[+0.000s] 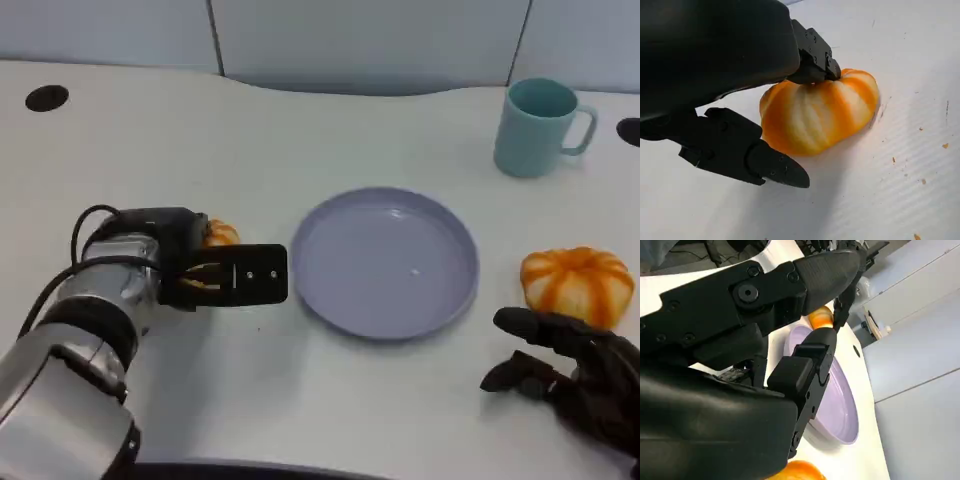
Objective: Grasp the bread from the table and place it into the plate.
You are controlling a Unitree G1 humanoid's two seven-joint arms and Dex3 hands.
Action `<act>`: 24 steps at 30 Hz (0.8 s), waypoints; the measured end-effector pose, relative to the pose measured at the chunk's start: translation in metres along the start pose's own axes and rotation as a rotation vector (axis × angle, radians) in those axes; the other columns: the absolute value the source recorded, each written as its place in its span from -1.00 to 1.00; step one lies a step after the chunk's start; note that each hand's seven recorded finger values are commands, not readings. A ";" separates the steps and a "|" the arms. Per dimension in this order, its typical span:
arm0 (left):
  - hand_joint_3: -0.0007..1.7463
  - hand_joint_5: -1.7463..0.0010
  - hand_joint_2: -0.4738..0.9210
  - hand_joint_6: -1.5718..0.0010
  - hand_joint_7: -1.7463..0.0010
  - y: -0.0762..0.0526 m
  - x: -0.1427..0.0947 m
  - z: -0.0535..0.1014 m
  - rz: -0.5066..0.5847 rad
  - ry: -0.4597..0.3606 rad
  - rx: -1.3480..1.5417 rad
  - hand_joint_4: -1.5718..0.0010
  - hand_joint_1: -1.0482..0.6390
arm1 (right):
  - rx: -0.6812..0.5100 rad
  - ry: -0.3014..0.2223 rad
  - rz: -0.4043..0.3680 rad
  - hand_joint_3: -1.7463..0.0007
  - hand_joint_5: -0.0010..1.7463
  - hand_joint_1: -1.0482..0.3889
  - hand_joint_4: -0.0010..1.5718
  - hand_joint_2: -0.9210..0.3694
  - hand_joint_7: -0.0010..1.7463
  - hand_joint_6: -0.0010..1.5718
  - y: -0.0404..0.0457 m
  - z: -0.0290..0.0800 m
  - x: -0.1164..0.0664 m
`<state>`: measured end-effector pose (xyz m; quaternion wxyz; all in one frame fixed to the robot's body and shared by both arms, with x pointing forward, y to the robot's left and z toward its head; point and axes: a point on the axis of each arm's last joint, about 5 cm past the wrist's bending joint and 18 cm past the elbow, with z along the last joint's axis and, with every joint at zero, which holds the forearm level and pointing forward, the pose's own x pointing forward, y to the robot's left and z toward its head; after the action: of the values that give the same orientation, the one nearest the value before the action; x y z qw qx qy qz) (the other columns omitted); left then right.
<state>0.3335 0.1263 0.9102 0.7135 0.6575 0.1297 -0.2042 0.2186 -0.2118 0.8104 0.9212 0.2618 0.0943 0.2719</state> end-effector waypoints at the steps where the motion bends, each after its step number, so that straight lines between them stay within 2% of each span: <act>1: -0.94 0.47 0.97 0.12 0.94 -0.002 0.000 0.000 0.025 -0.010 0.010 0.24 0.04 | 0.001 0.000 0.000 0.92 0.29 -0.10 -0.28 -1.00 -0.98 0.22 0.0000 0.000 0.000; 3: -0.87 0.20 0.99 0.00 0.96 -0.009 -0.001 -0.001 0.067 -0.035 0.023 0.16 0.02 | 0.004 -0.001 0.000 0.91 0.29 -0.09 -0.28 -1.00 -0.98 0.22 -0.0001 0.000 0.000; 6: -0.81 0.12 1.00 -0.12 0.93 -0.009 -0.001 -0.001 0.081 -0.042 0.024 0.15 -0.04 | 0.008 0.002 0.000 0.91 0.29 -0.10 -0.29 -1.00 -0.98 0.22 -0.0002 0.000 0.000; 10: -0.89 0.26 1.00 -0.31 0.91 -0.008 -0.001 -0.001 0.073 -0.039 0.010 0.11 -0.12 | 0.010 0.003 0.000 0.91 0.29 -0.11 -0.28 -1.00 -0.98 0.22 -0.0002 0.000 0.000; 14: -0.96 0.30 0.96 -0.43 0.89 -0.004 0.000 -0.001 0.053 -0.028 -0.020 0.08 -0.15 | 0.009 0.003 0.001 0.91 0.29 -0.10 -0.28 -1.00 -0.98 0.23 -0.0001 0.000 0.000; 15: -0.98 0.41 0.97 -0.47 0.91 -0.004 0.000 -0.001 0.050 -0.024 -0.032 0.02 -0.13 | 0.009 0.003 0.001 0.90 0.29 -0.10 -0.28 -1.00 -0.98 0.23 -0.0001 0.000 0.000; 17: -0.99 0.49 0.98 -0.49 0.93 -0.003 0.000 0.000 0.043 -0.019 -0.037 -0.04 -0.11 | 0.009 0.004 0.001 0.90 0.29 -0.11 -0.28 -1.00 -0.98 0.22 -0.0001 0.000 0.000; 19: -0.85 0.50 1.00 -0.28 0.98 -0.002 0.000 0.001 0.041 -0.016 -0.032 -0.04 -0.09 | 0.008 0.004 0.001 0.90 0.28 -0.11 -0.28 -1.00 -0.98 0.22 0.0000 0.000 -0.001; 22: -0.74 0.46 1.00 -0.14 1.00 -0.003 0.000 0.002 0.055 -0.027 0.019 0.00 -0.08 | 0.011 0.003 0.006 0.90 0.28 -0.10 -0.28 -1.00 -0.98 0.23 -0.0003 -0.001 -0.001; 24: -0.65 0.09 1.00 -0.03 0.98 -0.004 0.000 0.002 0.064 -0.032 0.029 0.19 -0.09 | 0.013 0.003 0.008 0.90 0.28 -0.10 -0.28 -1.00 -0.97 0.23 -0.0004 -0.001 -0.001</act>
<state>0.3312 0.1236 0.9065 0.7119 0.6684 0.0942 -0.1937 0.2172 -0.2123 0.8091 0.9184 0.2676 0.0961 0.2752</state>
